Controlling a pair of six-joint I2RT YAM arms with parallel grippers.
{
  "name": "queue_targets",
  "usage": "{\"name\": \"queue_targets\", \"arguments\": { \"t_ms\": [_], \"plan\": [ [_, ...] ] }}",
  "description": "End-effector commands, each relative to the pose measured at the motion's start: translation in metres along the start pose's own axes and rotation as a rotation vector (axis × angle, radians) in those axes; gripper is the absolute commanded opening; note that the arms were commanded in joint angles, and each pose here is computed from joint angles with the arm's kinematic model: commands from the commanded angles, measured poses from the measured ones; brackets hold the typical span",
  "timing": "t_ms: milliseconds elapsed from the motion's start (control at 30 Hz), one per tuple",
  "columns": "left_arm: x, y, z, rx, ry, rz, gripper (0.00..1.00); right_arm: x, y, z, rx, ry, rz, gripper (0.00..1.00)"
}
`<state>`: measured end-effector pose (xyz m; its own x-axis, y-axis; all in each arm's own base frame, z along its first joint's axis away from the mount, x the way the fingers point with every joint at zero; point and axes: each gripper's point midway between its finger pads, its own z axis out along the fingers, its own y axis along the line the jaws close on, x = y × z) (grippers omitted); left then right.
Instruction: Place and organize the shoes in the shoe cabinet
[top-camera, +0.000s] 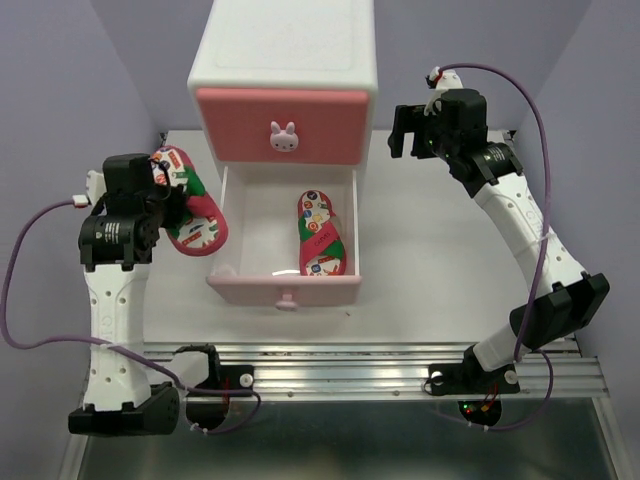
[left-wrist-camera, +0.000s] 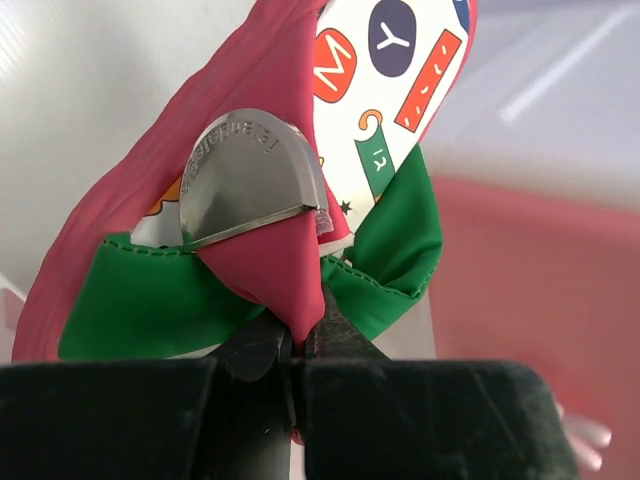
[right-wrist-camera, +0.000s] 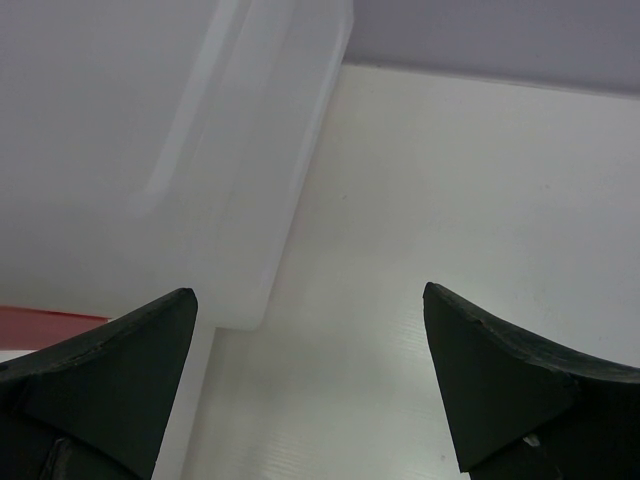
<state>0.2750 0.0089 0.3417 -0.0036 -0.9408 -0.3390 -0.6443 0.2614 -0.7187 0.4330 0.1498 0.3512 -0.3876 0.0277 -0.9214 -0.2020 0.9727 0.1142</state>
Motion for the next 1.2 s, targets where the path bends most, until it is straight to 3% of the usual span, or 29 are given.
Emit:
{"name": "queue_targets", "arguments": {
  "t_ms": [0, 267, 600, 967, 1167],
  "plan": [
    [0.031, -0.039, -0.026, 0.158, 0.090, -0.026, 0.00, -0.013, 0.006, -0.015, -0.025, -0.055, 0.002, 1.00],
    [0.092, -0.042, -0.041, 0.147, 0.214, -0.043, 0.00, -0.020, -0.004, -0.021, 0.024, -0.078, -0.033, 1.00],
    [0.185, -0.039, -0.032, 0.142, 0.426, 0.166, 0.00, -0.019, -0.006, -0.026, 0.028, -0.082, -0.033, 1.00],
    [0.207, -0.035, 0.011, 0.123, 0.380, 0.345, 0.00, -0.019, -0.006, -0.022, 0.031, -0.079, -0.027, 1.00],
    [0.196, -0.039, 0.030, 0.119, 0.282, 0.444, 0.00, -0.019, -0.005, -0.019, 0.032, -0.075, -0.026, 1.00]
  ]
}}
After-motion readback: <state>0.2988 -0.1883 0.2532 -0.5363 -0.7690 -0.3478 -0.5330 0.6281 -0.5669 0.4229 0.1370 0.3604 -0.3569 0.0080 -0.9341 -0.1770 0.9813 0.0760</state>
